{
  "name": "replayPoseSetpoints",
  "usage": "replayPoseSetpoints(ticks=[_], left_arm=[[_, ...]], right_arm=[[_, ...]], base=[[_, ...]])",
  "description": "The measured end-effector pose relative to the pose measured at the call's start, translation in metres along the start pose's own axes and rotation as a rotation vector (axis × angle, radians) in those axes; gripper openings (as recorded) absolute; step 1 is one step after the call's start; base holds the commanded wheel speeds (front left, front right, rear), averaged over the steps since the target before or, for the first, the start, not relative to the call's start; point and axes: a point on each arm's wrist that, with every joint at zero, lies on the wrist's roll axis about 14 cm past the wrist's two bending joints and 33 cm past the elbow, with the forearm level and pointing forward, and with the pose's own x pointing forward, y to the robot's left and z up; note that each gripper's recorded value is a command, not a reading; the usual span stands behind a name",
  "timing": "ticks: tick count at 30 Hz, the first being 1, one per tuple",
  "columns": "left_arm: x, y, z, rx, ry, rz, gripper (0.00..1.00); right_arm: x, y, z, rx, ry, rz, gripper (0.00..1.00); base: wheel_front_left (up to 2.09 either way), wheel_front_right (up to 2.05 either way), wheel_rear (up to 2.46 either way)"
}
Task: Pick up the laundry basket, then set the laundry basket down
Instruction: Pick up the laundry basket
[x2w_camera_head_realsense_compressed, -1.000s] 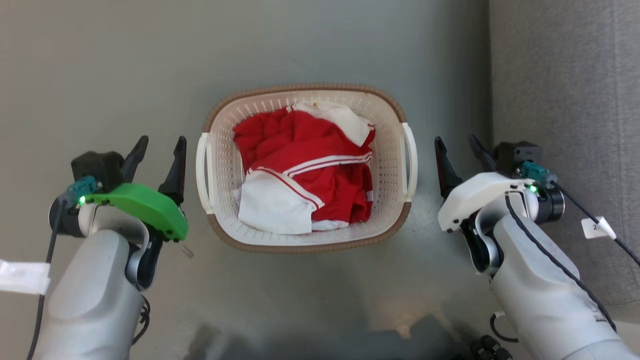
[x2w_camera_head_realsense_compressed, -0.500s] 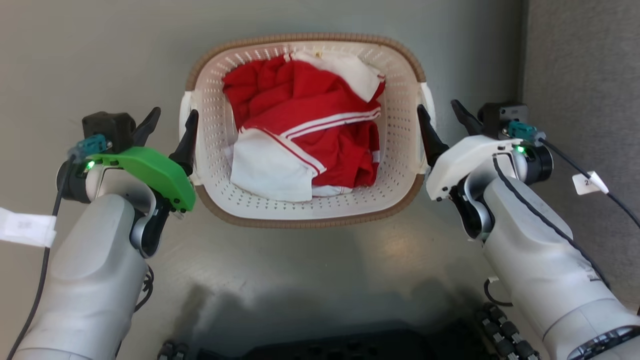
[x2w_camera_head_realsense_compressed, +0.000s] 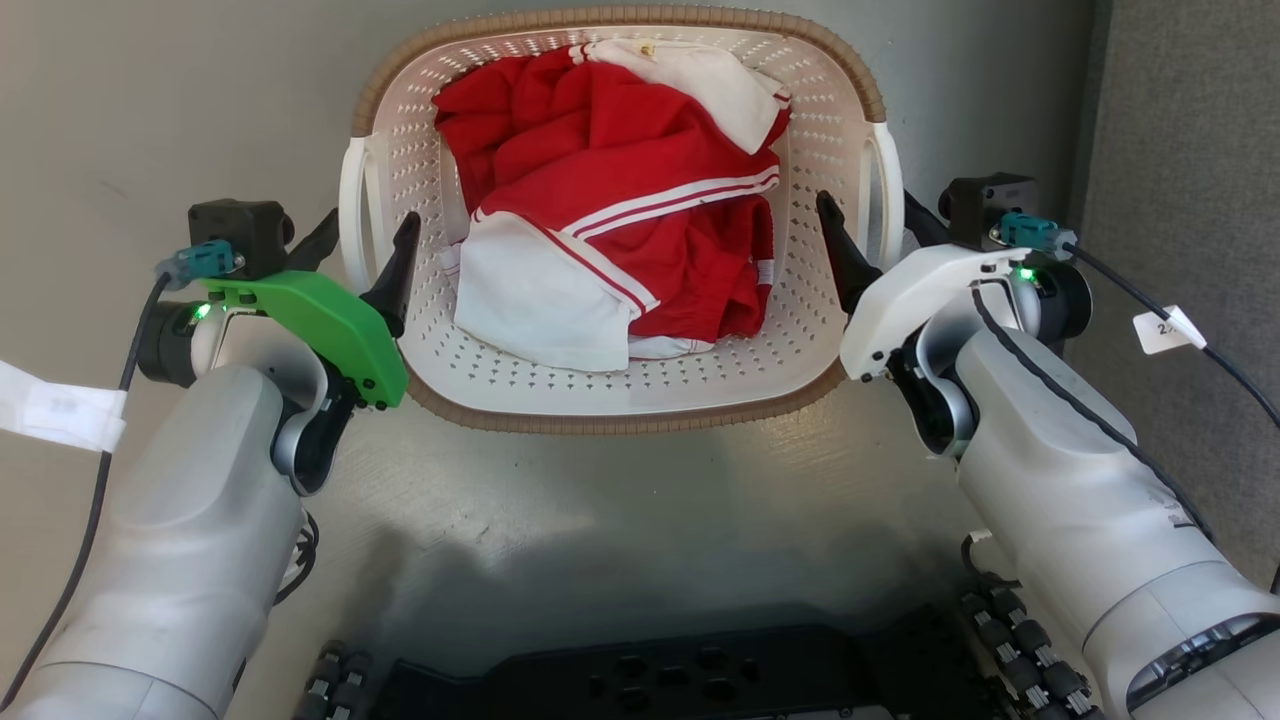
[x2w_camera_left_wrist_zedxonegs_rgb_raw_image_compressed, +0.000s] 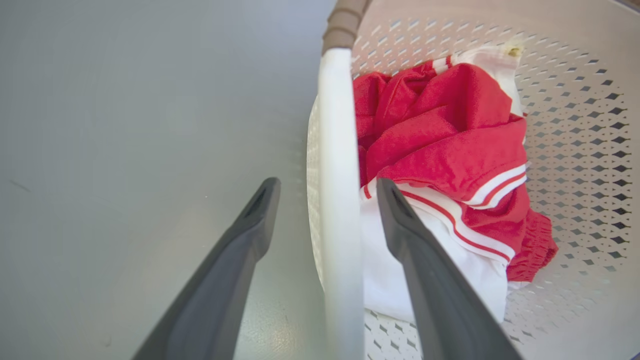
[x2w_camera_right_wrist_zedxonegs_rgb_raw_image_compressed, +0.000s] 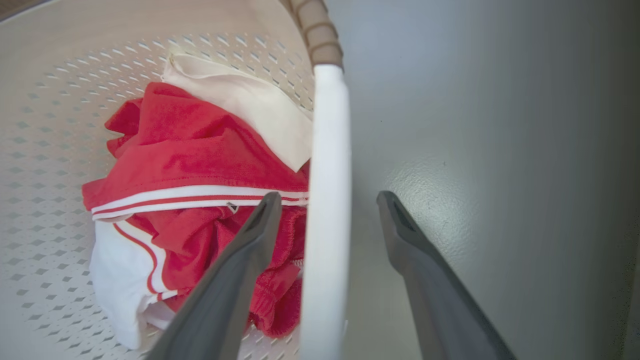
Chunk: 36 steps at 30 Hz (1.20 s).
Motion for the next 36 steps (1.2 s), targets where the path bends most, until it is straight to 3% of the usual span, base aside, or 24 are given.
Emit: replayPoseSetpoints(ticks=[3,4,5,6,7,8,23,36], left_arm=[[0.0,0.0,-0.004,0.004,0.014,-0.002,1.0],[0.001,0.0,-0.004,0.0,0.016,-0.003,0.94],[0.001,0.0,-0.005,-0.005,0.017,-0.004,0.7],[0.001,-0.001,-0.005,-0.009,0.018,-0.005,0.34],[0.001,-0.002,-0.006,-0.012,0.021,-0.007,0.07],[0.001,-0.002,-0.006,-0.016,0.022,-0.009,0.0],[-0.008,-0.009,0.004,-0.022,-0.005,-0.012,0.0],[-0.038,-0.034,0.032,-0.015,-0.046,-0.032,0.0]], right_arm=[[0.002,0.001,-0.002,0.008,0.009,0.004,0.97],[0.002,0.001,-0.003,0.011,0.011,0.003,0.51],[0.003,0.001,-0.003,0.014,0.013,0.003,0.31],[0.004,0.002,-0.002,0.015,0.014,0.004,0.0],[0.005,0.002,-0.002,0.015,0.014,0.006,0.0],[0.005,0.003,-0.002,0.013,0.015,0.009,0.0],[-0.001,0.01,0.012,0.027,-0.006,0.013,0.0],[-0.036,0.019,0.048,0.002,-0.055,0.033,0.0]], base=[[0.0,0.0,0.0],[0.0,0.0,0.0],[0.0,0.0,0.0],[0.0,0.0,0.0],[0.0,0.0,0.0],[0.0,0.0,0.0],[0.0,0.0,0.0],[0.0,0.0,0.0]])
